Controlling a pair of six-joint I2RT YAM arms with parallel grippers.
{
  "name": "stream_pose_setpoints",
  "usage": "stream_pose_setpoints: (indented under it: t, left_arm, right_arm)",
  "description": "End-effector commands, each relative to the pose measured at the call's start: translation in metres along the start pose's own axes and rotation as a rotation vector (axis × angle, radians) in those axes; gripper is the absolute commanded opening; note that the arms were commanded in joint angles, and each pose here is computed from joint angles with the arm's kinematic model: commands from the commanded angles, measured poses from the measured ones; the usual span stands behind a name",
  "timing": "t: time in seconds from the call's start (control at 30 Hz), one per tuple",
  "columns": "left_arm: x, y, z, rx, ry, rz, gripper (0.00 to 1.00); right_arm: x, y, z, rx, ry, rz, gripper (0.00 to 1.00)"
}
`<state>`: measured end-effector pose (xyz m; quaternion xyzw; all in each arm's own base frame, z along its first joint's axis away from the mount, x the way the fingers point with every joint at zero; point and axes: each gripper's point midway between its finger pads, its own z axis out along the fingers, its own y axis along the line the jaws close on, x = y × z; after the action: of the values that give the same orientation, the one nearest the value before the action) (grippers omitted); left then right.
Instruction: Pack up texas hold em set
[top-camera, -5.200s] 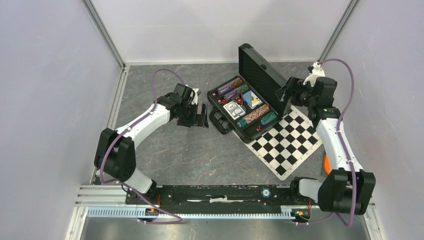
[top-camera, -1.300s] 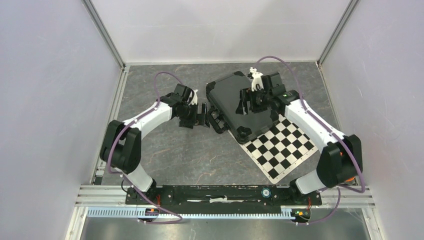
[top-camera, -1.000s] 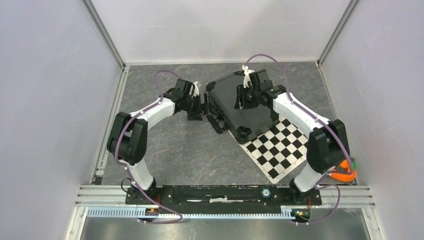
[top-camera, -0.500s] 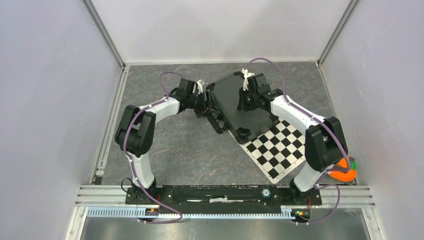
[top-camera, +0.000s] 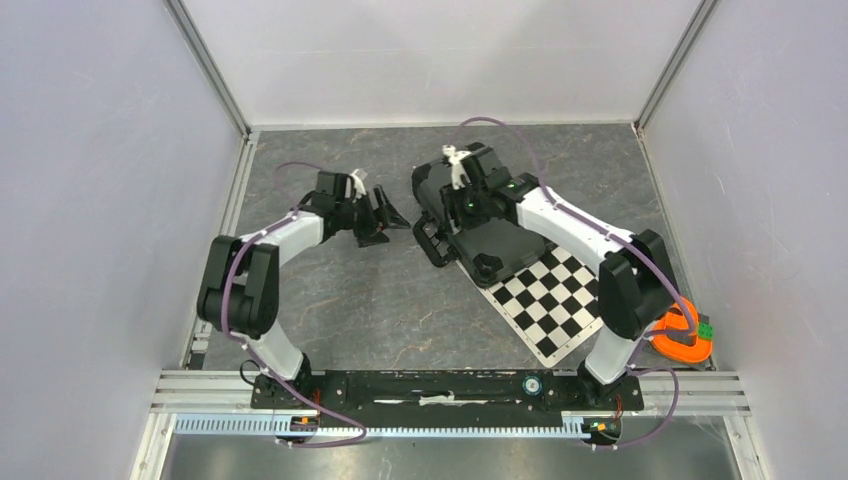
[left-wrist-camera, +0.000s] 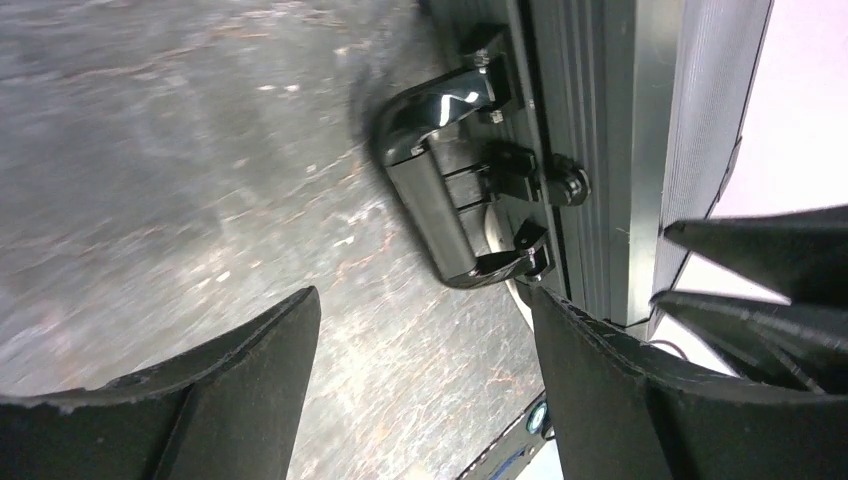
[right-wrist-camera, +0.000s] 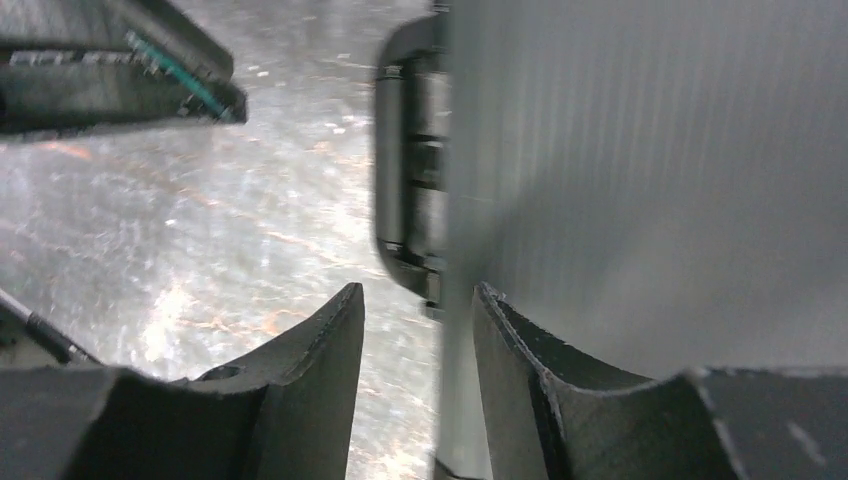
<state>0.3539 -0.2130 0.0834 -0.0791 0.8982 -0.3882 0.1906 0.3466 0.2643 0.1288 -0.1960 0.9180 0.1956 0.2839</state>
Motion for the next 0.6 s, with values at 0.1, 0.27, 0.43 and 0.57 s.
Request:
stream_pose_setpoints:
  t: [0.1,0.27,0.43,0.57]
  left_arm:
    - [-0.014,0.032,-0.054,-0.058,-0.132,-0.084,0.85]
    - [-0.011,0.049,-0.076,-0.096,-0.164,-0.099,0.86]
    - [-0.005,0.052,-0.090,-0.130,-0.165,-0.053,0.88]
    - [0.000,0.054,-0.091,-0.133,-0.162,-0.048,0.89]
  right_arm:
    - [0.006,0.064,0.026,-0.063,0.079,-0.087,0.55]
    - [0.003,0.082,0.055,-0.013,0.113,-0.115,0.74]
    - [-0.007,0.069,0.078,0.135,0.082,-0.092,0.82]
    - [-0.005,0.062,0.096,0.172,0.066,-0.052,0.82]
